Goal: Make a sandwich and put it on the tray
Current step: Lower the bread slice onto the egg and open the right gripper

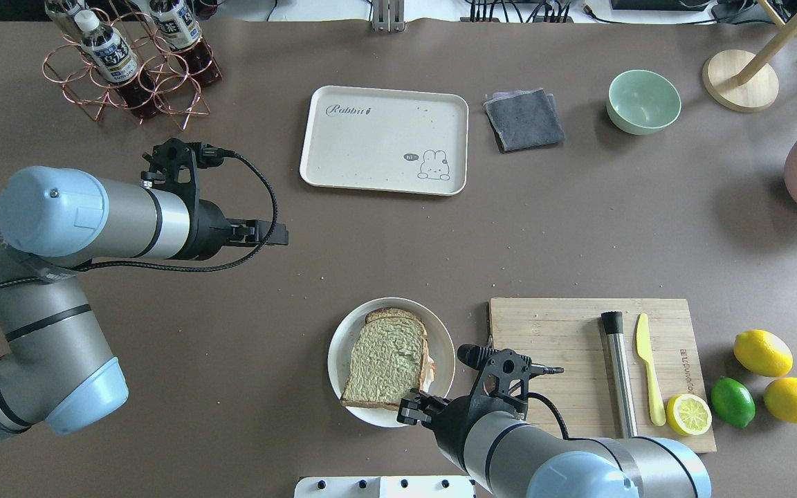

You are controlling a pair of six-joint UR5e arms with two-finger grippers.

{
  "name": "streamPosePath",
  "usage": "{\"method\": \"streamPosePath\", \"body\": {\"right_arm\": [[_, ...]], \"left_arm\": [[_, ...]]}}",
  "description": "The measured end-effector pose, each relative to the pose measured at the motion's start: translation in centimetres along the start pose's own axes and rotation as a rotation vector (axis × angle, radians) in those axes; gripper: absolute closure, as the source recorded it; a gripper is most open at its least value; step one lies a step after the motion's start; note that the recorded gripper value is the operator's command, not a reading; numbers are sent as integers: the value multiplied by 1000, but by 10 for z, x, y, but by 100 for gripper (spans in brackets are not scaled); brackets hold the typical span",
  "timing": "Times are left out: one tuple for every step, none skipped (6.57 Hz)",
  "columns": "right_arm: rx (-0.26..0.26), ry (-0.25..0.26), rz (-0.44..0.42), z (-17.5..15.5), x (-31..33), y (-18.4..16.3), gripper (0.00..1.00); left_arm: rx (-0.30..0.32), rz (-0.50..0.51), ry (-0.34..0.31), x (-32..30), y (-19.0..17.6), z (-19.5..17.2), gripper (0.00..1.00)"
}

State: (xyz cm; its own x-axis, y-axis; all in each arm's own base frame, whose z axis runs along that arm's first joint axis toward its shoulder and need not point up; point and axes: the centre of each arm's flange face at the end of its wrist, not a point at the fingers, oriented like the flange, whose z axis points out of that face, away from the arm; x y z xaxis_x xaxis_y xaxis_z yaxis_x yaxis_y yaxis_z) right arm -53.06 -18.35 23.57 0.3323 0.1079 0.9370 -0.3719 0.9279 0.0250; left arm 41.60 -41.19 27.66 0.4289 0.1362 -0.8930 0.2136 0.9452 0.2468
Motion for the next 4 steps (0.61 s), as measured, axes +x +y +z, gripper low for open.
{"method": "streamPosePath", "body": {"right_arm": [[11,10,-1,5,3,-2,100],[19,16,-2,9,5,-4,100],[26,16,-1,10,4,-5,100],[31,16,0,12,3,-6,100]], "left_arm": [[6,5,-4,2,4,3,1],[8,9,-5,5,9,6,1],[10,11,-6,6,11,6,1],[9,12,-5,6,12,7,1]]}}
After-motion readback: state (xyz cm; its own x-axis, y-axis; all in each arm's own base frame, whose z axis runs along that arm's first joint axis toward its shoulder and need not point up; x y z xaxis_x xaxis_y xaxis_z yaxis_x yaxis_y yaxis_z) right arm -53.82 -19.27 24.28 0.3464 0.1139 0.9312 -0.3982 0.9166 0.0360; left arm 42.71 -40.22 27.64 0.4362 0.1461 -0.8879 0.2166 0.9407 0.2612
